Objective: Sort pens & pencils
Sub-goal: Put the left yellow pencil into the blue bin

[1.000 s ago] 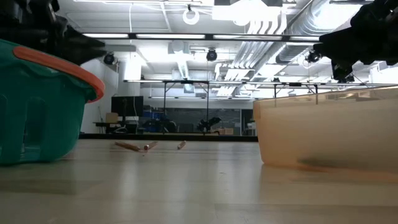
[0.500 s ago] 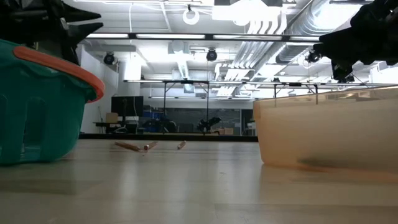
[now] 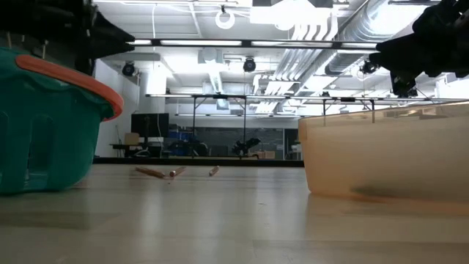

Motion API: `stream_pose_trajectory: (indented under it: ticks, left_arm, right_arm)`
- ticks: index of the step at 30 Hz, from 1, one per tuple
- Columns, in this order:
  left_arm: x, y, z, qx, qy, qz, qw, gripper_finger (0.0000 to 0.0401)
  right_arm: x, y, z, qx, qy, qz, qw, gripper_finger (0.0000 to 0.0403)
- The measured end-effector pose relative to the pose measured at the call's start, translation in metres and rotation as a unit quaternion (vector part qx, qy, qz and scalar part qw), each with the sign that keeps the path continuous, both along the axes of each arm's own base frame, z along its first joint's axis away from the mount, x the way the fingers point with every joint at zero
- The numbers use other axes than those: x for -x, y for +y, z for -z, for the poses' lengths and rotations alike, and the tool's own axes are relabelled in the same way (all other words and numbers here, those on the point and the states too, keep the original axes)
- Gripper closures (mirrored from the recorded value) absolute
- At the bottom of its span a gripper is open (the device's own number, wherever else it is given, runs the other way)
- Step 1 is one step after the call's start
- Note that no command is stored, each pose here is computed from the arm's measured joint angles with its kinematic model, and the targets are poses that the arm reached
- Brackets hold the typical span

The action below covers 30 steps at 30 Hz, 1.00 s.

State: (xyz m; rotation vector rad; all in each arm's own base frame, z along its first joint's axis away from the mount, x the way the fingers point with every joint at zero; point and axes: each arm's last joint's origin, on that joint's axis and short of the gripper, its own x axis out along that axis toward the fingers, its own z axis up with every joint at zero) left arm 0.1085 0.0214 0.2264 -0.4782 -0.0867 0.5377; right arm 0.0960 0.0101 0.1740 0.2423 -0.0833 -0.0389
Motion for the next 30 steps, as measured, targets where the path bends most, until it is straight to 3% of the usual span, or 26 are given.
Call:
stream_pose_trajectory:
  ticks: [2, 6, 16, 21, 26, 30]
  left_arm:
    - [-0.008, 0.001, -0.003, -0.027, 0.058, -0.006, 0.998, 0.033]
    - [-0.028, 0.004, -0.01, -0.03, 0.121, -0.021, 0.992, 0.033]
    - [-0.082, 0.003, -0.041, -0.022, 0.172, 0.077, 0.982, 0.0329]
    - [-0.097, 0.003, -0.05, -0.024, 0.21, 0.09, 0.973, 0.0329]
    - [-0.111, 0.01, -0.049, -0.006, 0.298, 0.064, 0.952, 0.0329]
    - [-0.127, 0.024, -0.048, 0.04, 0.374, 0.077, 0.923, 0.0329]
  right_arm:
    - [0.0, 0.0, 0.0, 0.0, 0.002, 0.0, 1.0, 0.0306]
    - [0.0, 0.0, 0.001, 0.001, 0.005, 0.0, 1.0, 0.0306]
    - [0.0, 0.0, 0.003, 0.003, 0.015, 0.0, 1.0, 0.0306]
    - [0.0, 0.0, 0.003, 0.003, 0.015, 0.0, 1.0, 0.0306]
    - [0.0, 0.0, 0.003, 0.003, 0.015, 0.0, 1.0, 0.0306]
    - [0.0, 0.0, 0.003, 0.003, 0.015, 0.0, 1.0, 0.0306]
